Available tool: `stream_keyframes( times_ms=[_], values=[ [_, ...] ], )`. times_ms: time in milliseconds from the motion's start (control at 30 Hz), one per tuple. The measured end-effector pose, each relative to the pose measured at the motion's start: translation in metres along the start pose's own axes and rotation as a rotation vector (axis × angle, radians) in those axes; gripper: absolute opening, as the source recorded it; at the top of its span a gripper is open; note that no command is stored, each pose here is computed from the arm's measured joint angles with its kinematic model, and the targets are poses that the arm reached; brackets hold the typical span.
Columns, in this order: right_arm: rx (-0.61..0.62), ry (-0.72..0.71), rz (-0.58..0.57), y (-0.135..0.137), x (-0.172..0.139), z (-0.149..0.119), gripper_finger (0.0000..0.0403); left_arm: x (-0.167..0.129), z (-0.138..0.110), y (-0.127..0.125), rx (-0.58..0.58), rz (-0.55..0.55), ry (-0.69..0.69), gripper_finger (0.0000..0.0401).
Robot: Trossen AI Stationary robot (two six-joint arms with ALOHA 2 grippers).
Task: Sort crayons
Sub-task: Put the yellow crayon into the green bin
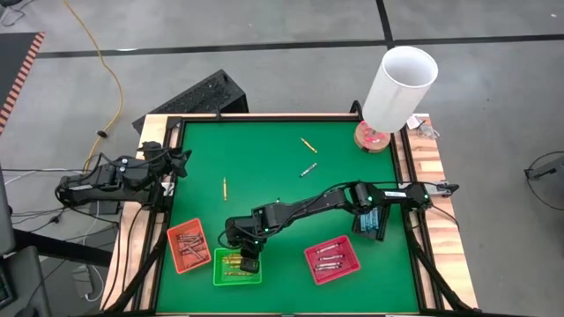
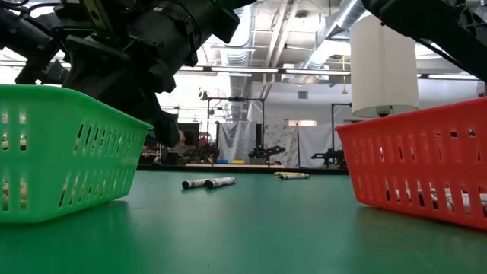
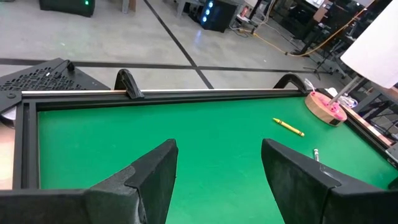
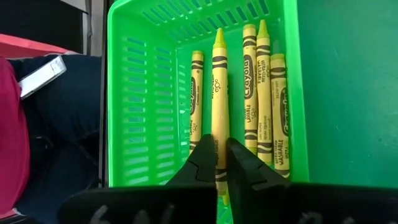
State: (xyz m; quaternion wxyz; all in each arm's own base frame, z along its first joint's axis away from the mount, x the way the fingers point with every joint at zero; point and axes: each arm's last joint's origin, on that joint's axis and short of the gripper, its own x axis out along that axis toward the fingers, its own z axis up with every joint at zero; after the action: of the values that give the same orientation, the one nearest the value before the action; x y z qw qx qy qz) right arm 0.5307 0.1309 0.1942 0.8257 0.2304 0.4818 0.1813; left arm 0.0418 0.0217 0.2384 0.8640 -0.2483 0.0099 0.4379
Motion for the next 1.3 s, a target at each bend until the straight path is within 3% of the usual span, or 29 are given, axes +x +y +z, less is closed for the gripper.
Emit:
stream_keyframes(
  times_ms=[767, 1133, 1300],
  values=[
    [-0.016, -0.002, 0.033, 0.000, -0.005, 0.003, 0.0056, 0.000, 0.000, 0.000, 0.001, -0.003, 0.003, 0.0223],
    [-0.140, -0.140, 0.052, 0.000, -0.072, 0.032, 0.0056, 0.000, -0.001, -0.001, 0.001, -0.021, 0.019, 0.0223],
    [-0.141, -0.321, -0.075, -0.015, -0.107, 0.053, 0.0056, 0.000, -0.001, -0.001, 0.007, -0.020, 0.018, 0.0223]
  ],
)
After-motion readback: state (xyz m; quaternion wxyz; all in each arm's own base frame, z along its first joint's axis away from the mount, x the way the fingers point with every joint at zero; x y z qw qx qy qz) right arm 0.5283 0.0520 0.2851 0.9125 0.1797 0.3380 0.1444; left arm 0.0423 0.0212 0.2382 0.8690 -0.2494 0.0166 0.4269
